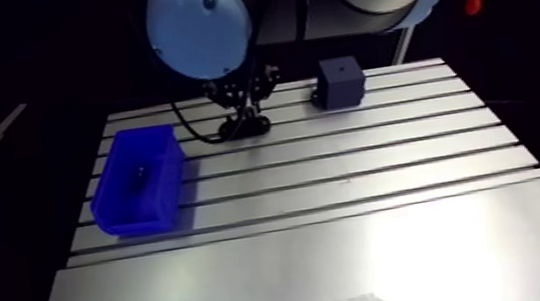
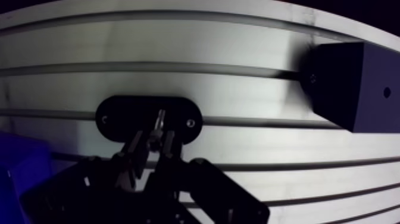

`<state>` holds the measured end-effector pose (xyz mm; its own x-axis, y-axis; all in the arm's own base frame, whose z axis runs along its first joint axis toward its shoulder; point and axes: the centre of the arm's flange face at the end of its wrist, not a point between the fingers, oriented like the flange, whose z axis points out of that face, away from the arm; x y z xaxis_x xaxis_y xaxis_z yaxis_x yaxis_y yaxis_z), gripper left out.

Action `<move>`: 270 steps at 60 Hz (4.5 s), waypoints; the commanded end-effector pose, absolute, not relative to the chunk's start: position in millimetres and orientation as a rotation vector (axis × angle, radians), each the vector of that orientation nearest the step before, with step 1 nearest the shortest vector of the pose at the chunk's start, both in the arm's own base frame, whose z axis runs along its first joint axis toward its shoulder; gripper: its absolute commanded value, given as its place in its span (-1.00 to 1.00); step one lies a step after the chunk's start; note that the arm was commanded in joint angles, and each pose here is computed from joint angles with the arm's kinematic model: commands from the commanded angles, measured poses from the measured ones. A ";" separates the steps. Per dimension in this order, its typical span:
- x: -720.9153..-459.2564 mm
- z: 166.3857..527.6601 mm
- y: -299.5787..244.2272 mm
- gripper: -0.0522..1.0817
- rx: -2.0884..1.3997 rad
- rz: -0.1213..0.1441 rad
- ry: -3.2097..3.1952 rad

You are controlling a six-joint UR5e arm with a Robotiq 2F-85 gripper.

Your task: Pick up the M10 bolt and insert it into the hole until fully seated.

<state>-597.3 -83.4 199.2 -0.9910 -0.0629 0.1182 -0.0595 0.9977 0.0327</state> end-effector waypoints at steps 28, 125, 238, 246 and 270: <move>-599.0 206.0 -81.4 0.47 0.095 -0.037 -3.007; -723.1 421.2 75.1 0.99 -0.117 0.029 -3.286; -736.8 355.1 82.4 1.00 -0.050 -0.034 -3.298; -734.7 350.7 83.5 1.00 -0.047 -0.056 -3.309; -731.6 338.1 92.3 1.00 -0.061 -0.055 -3.332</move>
